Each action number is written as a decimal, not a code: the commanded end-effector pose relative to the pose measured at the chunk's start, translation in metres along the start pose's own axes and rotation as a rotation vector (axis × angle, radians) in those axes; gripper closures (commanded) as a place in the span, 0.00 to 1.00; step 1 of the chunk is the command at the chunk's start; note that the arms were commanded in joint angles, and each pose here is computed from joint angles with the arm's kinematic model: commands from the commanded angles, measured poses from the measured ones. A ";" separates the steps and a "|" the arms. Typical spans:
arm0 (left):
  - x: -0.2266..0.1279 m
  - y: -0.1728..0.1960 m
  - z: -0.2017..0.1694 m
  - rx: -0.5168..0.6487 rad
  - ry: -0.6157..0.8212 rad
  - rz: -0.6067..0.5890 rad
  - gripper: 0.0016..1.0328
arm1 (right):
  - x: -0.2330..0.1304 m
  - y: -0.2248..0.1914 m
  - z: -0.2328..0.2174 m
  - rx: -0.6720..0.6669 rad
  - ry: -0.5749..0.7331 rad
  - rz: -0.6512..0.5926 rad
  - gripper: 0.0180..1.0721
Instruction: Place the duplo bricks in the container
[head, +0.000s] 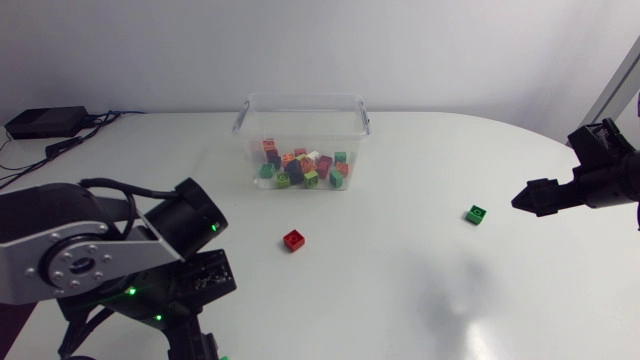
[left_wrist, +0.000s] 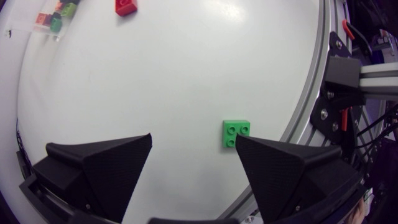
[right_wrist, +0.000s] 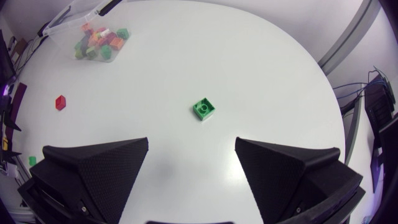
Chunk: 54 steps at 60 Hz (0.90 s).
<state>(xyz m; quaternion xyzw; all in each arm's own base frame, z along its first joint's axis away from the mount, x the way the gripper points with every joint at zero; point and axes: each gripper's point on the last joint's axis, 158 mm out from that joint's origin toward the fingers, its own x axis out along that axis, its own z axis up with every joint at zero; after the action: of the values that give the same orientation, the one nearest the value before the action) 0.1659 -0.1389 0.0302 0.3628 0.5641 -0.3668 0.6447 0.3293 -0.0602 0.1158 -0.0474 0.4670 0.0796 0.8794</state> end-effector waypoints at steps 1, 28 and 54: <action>0.017 -0.018 -0.022 0.026 0.106 -0.055 0.12 | 0.007 -0.005 0.002 -0.076 0.020 0.021 0.04; 0.043 -0.048 -0.036 0.015 0.257 -0.170 0.19 | 0.029 -0.023 0.026 -0.039 0.036 0.143 0.05; 0.067 -0.053 -0.022 -0.016 0.279 -0.196 0.45 | 0.034 -0.034 0.032 -0.064 0.036 0.136 0.05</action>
<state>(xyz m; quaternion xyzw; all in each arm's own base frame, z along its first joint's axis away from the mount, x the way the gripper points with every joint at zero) 0.1177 -0.1471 -0.0370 0.3555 0.6718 -0.3762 0.5300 0.3758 -0.0837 0.1120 -0.0352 0.4753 0.1384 0.8682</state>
